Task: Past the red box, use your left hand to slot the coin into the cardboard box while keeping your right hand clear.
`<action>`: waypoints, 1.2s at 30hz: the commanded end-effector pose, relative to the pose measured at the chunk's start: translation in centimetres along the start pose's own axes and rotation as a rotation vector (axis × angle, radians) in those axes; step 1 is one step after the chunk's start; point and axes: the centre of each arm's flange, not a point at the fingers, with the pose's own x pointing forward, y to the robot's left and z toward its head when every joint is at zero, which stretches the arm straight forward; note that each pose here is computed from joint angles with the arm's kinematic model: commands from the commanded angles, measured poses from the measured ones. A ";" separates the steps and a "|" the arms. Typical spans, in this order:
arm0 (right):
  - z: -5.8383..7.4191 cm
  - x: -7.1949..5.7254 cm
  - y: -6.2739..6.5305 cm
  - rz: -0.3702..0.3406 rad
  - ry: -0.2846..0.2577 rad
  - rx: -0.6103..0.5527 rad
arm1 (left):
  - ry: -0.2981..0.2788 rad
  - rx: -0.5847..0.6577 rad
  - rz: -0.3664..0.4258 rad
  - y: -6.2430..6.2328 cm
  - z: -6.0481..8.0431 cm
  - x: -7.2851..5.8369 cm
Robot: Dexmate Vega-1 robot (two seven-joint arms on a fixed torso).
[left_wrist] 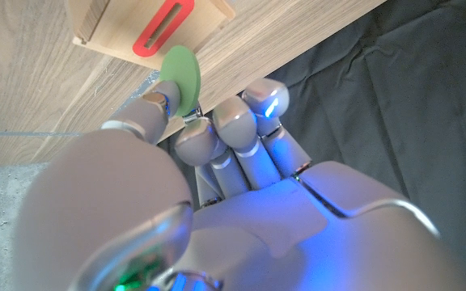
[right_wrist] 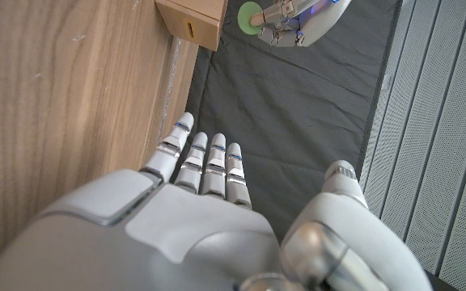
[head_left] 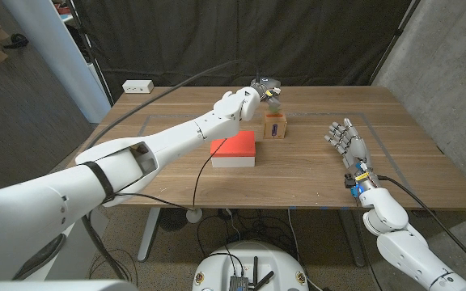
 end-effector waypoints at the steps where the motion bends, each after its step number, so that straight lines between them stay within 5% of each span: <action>1: -0.1 -0.2 -0.3 -0.009 0.004 0.001 | -0.014 0.005 -0.005 -1.0 0.3 0.6; 36: -1.0 0.1 -0.3 -0.012 0.017 0.014 | -0.008 0.006 -0.047 -2.6 0.1 1.6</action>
